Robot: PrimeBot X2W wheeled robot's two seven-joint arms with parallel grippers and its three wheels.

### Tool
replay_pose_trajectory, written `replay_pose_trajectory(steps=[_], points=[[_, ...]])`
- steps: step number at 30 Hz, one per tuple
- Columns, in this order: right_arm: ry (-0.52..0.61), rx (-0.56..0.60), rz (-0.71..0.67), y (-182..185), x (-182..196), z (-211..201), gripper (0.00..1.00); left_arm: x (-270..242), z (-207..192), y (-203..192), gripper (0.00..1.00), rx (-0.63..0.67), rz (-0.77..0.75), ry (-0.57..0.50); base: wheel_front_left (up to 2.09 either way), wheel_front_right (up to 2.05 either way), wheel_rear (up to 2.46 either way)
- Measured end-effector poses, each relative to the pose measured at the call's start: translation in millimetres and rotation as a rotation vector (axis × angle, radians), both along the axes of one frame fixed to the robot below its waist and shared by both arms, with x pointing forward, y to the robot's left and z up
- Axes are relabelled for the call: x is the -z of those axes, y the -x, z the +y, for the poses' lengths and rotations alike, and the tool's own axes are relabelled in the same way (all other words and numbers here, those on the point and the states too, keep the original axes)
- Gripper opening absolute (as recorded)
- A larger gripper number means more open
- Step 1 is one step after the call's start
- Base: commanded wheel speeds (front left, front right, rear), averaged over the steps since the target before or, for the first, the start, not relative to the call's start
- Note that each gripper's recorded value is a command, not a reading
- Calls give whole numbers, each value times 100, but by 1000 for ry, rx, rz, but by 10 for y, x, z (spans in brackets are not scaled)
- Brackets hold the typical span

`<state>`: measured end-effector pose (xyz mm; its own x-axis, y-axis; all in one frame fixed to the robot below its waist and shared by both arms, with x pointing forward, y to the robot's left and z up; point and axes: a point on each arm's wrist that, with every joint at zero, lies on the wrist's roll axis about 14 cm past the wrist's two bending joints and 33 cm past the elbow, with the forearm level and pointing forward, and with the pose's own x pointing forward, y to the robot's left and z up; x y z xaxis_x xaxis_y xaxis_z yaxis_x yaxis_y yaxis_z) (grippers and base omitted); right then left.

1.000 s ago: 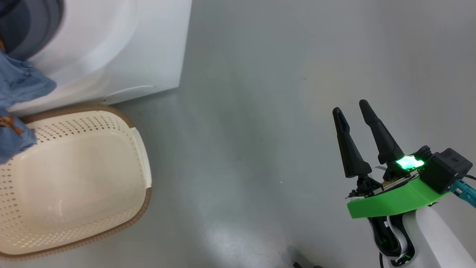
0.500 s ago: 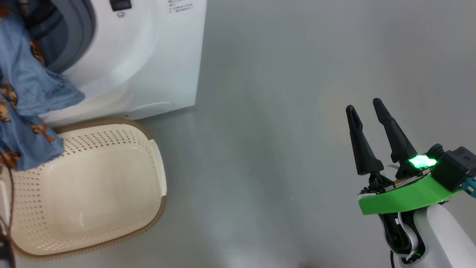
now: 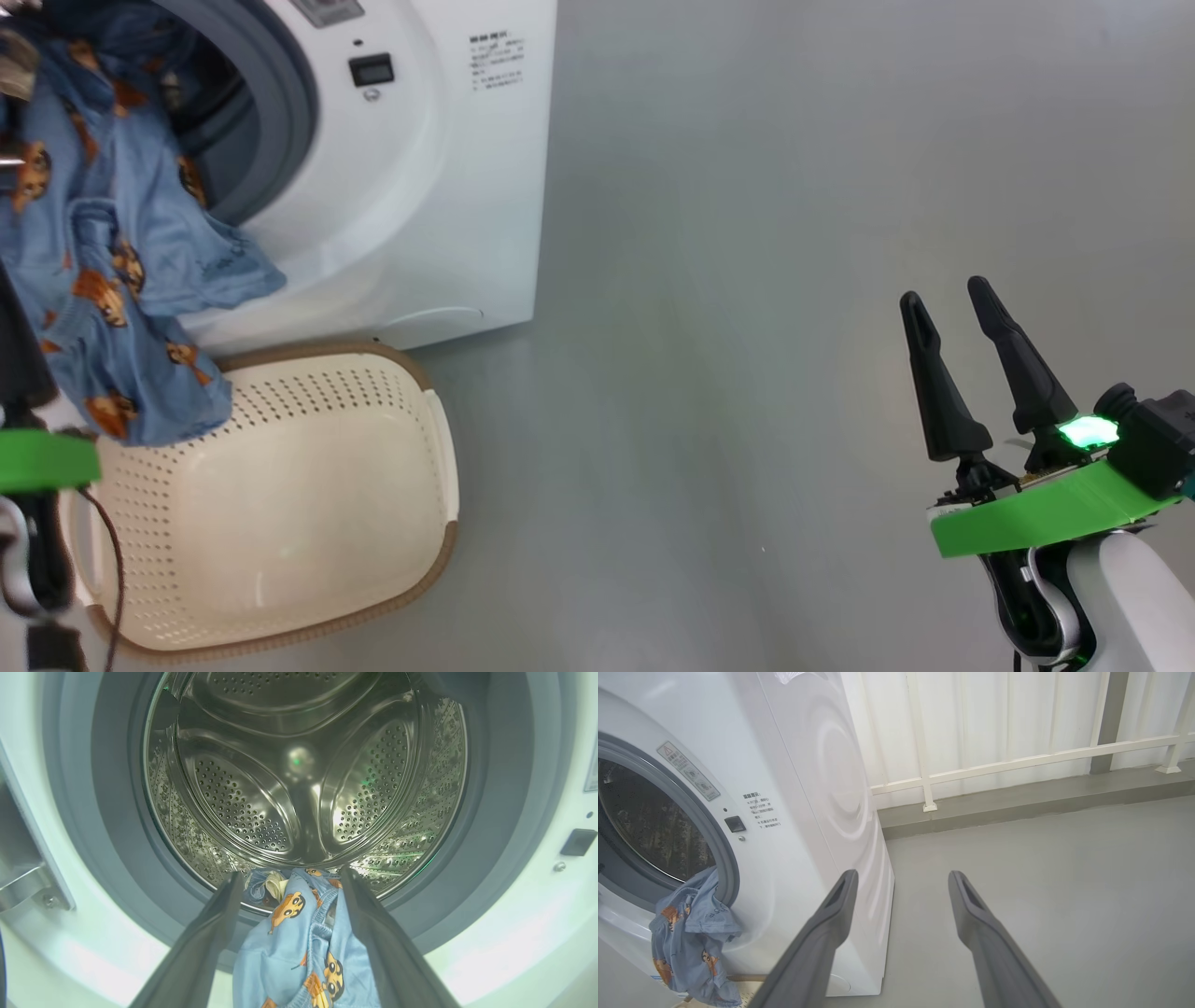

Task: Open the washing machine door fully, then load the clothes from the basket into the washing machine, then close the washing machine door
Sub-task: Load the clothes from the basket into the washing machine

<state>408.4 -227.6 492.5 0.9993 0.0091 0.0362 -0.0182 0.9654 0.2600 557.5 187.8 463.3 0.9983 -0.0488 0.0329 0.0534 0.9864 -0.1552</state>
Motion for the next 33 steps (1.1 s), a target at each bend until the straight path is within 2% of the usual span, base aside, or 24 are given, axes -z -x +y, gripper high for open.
replay_pose_trajectory(steps=[33], points=[[-25,7,-51,518,-220,-57,100,-253,159,1383,100,-32,-11,-9,0,0,0]])
